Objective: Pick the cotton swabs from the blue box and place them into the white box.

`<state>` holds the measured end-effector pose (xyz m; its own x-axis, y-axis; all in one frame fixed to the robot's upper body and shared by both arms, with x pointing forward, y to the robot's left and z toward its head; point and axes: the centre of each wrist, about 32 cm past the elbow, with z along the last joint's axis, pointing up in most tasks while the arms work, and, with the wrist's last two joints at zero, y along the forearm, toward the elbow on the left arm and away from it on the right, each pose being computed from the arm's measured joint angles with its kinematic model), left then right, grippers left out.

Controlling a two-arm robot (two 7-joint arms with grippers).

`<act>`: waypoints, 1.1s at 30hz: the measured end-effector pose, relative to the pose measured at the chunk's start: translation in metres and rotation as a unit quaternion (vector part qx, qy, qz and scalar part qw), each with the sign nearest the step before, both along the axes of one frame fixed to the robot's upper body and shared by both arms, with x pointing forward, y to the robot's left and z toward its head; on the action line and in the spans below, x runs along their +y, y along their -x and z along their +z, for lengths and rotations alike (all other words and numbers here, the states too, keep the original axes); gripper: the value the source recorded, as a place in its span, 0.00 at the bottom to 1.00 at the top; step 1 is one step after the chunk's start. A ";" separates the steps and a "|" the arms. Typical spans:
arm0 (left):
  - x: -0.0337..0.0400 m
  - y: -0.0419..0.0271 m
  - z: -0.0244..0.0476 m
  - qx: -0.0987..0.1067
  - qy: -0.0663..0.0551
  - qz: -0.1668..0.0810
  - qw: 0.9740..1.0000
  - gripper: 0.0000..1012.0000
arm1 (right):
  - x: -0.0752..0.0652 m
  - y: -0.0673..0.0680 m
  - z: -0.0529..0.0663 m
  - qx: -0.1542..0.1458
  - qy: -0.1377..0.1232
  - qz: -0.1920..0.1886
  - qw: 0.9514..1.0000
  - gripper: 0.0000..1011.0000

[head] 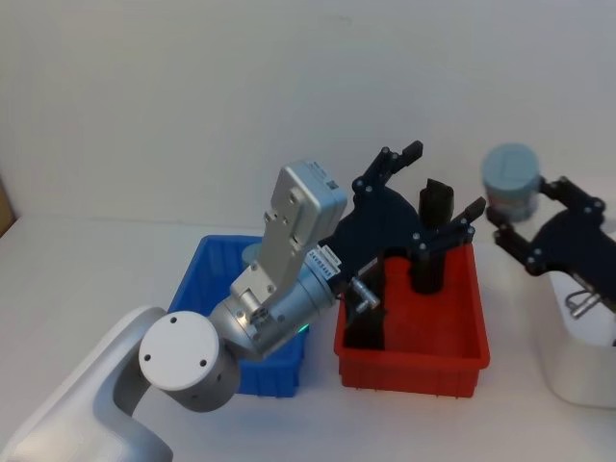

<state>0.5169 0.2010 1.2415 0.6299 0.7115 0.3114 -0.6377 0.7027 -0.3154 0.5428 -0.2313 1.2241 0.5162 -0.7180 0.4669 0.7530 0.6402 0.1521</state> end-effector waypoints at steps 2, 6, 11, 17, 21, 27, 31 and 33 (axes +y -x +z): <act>0.0000 0.0000 0.0000 0.000 0.000 0.000 1.000 0.99 | -0.004 0.001 -0.002 0.008 -0.010 -0.017 1.000 0.62; 0.0000 0.0000 0.0000 0.000 0.000 0.000 1.000 0.99 | -0.010 0.002 -0.007 0.023 -0.027 -0.044 0.998 0.62; 0.0000 0.0000 0.0000 0.000 0.000 0.000 1.000 0.99 | -0.017 0.003 -0.013 0.046 -0.050 -0.079 0.995 0.62; 0.0000 0.0000 0.0000 0.000 0.000 0.000 1.000 0.99 | -0.027 0.002 -0.022 0.087 -0.083 -0.131 0.984 0.62; 0.0000 0.0000 0.0000 0.000 0.000 0.000 1.000 0.99 | -0.030 0.001 -0.026 0.107 -0.097 -0.152 0.978 0.62; 0.0000 0.0000 0.0000 0.000 0.000 0.000 1.000 0.99 | -0.035 -0.003 -0.033 0.151 -0.124 -0.193 0.962 0.62; 0.0000 0.0000 0.0000 0.000 0.000 0.000 1.000 0.99 | -0.039 -0.009 -0.037 0.184 -0.140 -0.219 0.948 0.62; 0.0000 0.0000 0.0000 0.000 0.000 0.000 1.000 0.99 | -0.040 -0.011 -0.038 0.198 -0.146 -0.228 0.942 0.62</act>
<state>0.5169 0.2011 1.2415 0.6299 0.7114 0.3115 -0.6378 0.7027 -0.3153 0.5540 -0.2717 1.1864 0.2148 -0.9754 0.0500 0.9744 0.2106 -0.0786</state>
